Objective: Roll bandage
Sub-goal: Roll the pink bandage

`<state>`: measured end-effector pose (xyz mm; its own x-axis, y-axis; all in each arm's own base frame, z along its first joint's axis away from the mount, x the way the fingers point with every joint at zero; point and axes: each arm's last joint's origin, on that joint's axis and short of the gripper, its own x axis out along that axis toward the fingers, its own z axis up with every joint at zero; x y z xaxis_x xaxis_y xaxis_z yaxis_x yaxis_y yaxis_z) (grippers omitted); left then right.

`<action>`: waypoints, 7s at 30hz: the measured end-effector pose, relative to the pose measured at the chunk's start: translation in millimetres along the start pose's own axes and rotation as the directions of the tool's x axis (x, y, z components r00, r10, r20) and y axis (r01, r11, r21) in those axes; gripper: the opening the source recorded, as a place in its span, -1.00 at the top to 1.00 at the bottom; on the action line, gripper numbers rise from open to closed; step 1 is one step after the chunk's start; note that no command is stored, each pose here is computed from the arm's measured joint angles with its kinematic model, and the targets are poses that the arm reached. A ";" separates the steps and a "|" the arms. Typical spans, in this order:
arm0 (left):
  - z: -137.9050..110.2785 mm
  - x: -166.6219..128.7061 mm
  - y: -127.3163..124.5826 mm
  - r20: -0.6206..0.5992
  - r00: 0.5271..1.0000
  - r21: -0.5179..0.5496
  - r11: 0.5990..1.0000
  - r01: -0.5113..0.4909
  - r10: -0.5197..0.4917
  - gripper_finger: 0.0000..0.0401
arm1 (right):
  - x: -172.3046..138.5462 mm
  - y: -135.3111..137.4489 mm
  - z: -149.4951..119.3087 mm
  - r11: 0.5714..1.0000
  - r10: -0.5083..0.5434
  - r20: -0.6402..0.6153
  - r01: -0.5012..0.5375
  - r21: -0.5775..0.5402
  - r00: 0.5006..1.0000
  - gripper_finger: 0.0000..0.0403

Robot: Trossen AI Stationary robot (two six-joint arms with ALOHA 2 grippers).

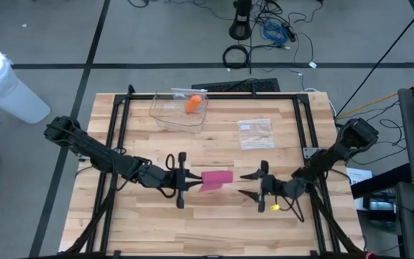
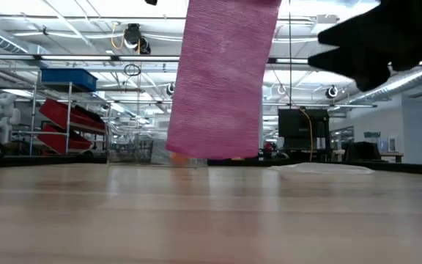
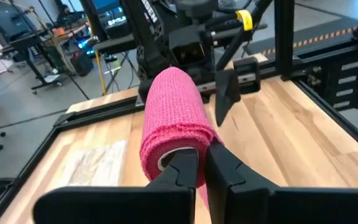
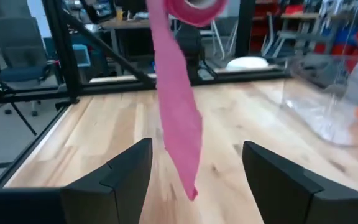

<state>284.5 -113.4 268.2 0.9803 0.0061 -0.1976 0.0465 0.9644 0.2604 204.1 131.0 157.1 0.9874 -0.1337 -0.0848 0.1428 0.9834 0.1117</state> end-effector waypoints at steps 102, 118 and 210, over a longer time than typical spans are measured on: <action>-50.2 -8.9 -2.7 0.178 0.901 -0.127 0.899 0.419 -0.394 0.96 | 66.8 -22.1 79.7 0.743 -0.423 0.121 0.420 -0.521 0.898 1.00; -71.2 -2.5 11.6 -0.028 0.953 -0.113 0.948 0.297 -0.302 0.96 | 61.9 6.3 108.9 0.750 -0.230 0.175 0.289 -0.595 0.957 1.00; -61.7 5.3 47.2 0.087 0.996 -0.134 0.991 0.028 -0.017 0.96 | 33.9 22.4 53.1 0.965 -0.170 -0.062 0.154 -0.214 0.983 -0.04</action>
<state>280.0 -51.6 221.2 0.9924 -0.0331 -0.1189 0.0481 0.9909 0.1256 244.4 142.0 209.4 0.9425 -0.2915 -0.1636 0.2749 0.9544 -0.1167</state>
